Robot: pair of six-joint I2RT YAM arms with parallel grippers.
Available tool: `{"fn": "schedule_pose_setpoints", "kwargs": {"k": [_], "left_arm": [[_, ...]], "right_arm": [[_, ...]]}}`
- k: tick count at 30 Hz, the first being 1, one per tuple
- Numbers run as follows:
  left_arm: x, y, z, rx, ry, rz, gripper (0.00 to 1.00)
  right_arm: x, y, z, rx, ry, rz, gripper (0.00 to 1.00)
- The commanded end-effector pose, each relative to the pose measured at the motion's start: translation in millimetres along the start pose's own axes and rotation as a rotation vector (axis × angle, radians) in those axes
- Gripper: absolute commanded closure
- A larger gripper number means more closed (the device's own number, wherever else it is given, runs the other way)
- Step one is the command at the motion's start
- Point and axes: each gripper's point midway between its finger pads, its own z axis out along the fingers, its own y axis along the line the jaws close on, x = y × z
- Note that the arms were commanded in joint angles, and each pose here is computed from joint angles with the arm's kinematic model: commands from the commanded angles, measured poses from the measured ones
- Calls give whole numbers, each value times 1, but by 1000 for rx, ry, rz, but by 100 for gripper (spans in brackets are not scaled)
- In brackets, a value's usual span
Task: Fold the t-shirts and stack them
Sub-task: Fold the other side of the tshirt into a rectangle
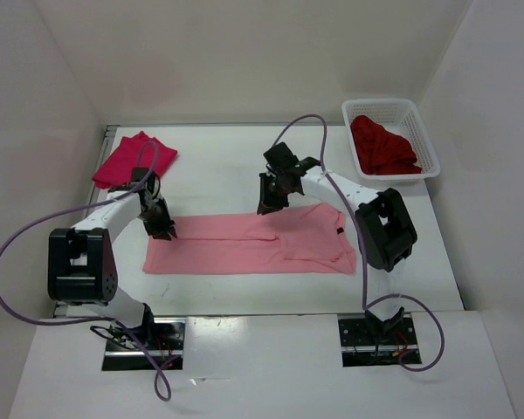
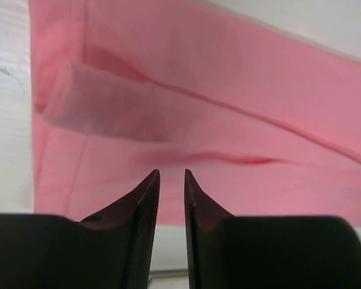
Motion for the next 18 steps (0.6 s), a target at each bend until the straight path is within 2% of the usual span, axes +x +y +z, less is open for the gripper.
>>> {"fn": "schedule_pose_setpoints", "kwargs": {"k": [1,4,7,8,13,16,18], "left_arm": [[7,-19,-48,128,13,30,70],[-2,-14,-63,117,-60,-9,70],[-20,-18,-49,142,-95,-79,70],[-34,-27,-44,179,-134,-83,70],[-75,-34,-10,159,-151,-100,73],[-89,-29,-2,122,-180,-77,73],[-86,-22,10,90,-156,-71,73]], "right_arm": [[-22,33,1,-86,-60,-67,78],[-26,33,10,-88,-64,-68,75],[-20,34,29,-79,-20,-81,90],[-13,42,33,-87,-10,-109,100],[-8,50,53,-68,4,-135,100],[2,60,62,-71,27,-167,100],[12,61,71,-61,54,-177,100]]}}
